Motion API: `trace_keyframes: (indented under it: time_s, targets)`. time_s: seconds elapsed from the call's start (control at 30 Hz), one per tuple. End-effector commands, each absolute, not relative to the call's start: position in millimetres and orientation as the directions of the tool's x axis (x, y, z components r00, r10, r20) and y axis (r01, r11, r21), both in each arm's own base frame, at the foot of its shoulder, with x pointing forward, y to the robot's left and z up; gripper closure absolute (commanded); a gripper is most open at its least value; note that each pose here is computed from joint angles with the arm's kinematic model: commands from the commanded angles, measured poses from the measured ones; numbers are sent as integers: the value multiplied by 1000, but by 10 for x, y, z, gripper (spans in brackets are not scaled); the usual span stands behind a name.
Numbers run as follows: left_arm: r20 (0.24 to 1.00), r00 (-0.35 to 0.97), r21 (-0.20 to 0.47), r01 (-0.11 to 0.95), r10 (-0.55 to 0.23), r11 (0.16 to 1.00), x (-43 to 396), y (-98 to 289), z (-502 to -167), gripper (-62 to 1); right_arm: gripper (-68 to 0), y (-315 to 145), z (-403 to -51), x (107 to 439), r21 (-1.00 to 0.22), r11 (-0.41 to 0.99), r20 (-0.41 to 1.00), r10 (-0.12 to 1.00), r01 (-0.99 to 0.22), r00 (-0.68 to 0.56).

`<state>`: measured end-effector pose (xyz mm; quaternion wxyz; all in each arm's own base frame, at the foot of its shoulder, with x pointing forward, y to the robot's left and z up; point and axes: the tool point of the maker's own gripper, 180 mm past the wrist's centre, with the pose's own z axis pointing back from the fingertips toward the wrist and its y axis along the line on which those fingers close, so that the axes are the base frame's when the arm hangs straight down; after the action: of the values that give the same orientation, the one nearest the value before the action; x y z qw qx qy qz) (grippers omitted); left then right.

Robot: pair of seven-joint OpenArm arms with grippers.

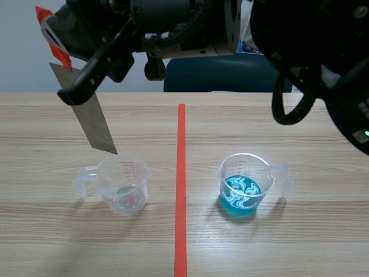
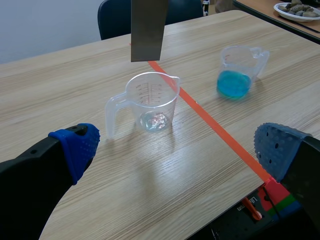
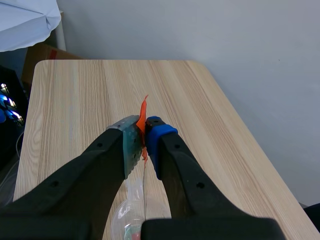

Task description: Do the redox reaction experiment

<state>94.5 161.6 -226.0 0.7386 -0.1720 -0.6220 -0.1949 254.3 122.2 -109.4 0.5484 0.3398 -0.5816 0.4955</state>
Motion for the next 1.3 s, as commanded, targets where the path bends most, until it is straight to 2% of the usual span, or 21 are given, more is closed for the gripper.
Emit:
trace_keyframes:
  time_s: [0.0, 1.27]
  targets:
    - [989, 136, -24, 495, -50, 868, 953, 1600, -2213, -623, -6, 1227, -958, 2538, -222, 278, 973, 117, -934, -197]
    - [989, 137, -18, 503, -59, 864, 945, 1588, -2223, -623, -6, 1227, -970, 2532, -217, 278, 975, 116, -936, -192]
